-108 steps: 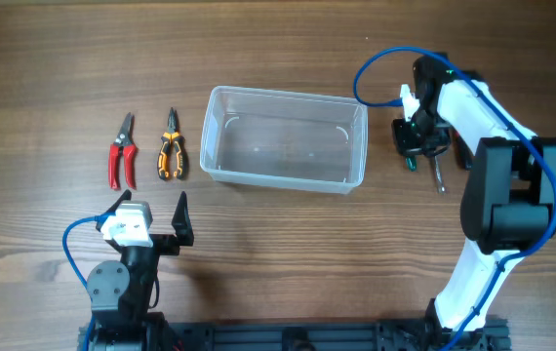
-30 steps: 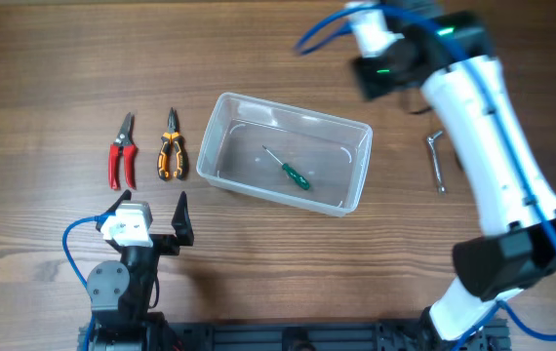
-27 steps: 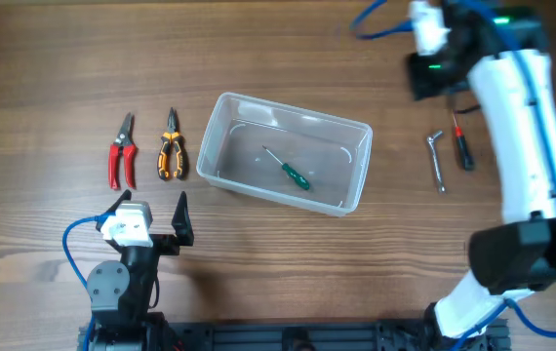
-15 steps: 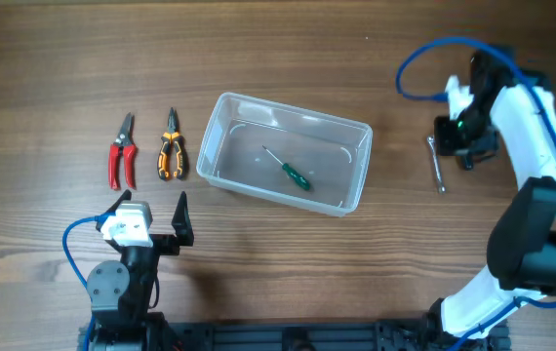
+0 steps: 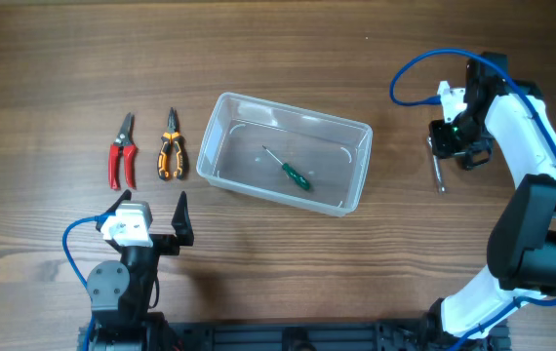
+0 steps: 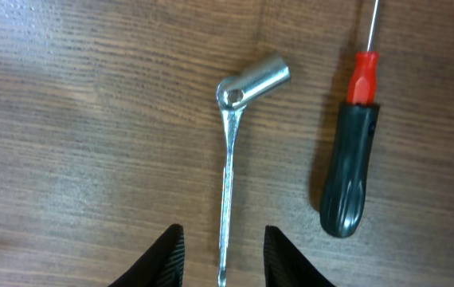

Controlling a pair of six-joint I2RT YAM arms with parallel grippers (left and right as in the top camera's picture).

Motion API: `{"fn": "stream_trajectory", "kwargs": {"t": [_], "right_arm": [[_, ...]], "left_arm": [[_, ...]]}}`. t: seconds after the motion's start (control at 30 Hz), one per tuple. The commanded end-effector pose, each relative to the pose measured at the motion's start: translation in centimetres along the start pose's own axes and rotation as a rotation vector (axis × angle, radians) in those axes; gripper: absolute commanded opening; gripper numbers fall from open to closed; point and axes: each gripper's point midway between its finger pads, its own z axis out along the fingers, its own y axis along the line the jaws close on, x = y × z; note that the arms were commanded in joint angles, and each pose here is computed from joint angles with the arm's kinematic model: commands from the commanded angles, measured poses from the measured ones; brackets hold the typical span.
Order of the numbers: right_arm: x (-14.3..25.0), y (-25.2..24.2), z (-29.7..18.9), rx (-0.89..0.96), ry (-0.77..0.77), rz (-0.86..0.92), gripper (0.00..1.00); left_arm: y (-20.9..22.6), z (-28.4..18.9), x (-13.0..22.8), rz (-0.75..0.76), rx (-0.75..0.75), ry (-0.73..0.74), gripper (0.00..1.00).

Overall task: Pack container
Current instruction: 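Move right gripper to silver hex key and grasp it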

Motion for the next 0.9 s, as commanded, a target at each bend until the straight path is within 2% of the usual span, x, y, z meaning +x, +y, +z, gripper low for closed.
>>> {"fn": "stream_trajectory", "kwargs": {"t": [0.0,0.23,0.5,0.67,0.7,0.73,0.77,0.87], "right_arm": [[0.2,0.1,1.1,-0.005,0.022,-0.028,0.31],[1.4,0.5,4.7,-0.037,0.124,-0.030,0.31],[1.1,0.2,6.5,-0.033,0.127,-0.027,0.32],[2.2,0.1,8.3,-0.050,0.182,-0.009,0.32],[2.5,0.1,8.6,-0.055,0.196,-0.008,0.29],[2.6,0.1,8.7,-0.057,0.203,-0.008,0.19],[2.8,0.2,8.8,-0.059,0.209,-0.008,0.04],[2.7,0.3,8.6,-0.064,0.209,-0.006,0.04]], "left_arm": [[0.0,0.0,0.0,0.016,0.001,-0.004,1.00],[0.0,0.0,0.0,0.016,0.001,-0.004,1.00],[0.0,0.0,0.0,0.016,0.001,-0.004,1.00],[0.0,0.0,0.0,0.016,0.001,-0.004,1.00],[0.0,0.0,0.0,0.016,0.001,-0.004,1.00],[0.0,0.0,0.0,0.016,0.001,-0.004,1.00],[0.0,0.0,0.0,0.016,0.001,-0.004,1.00],[0.0,0.0,0.0,0.016,0.001,-0.004,1.00]]}}
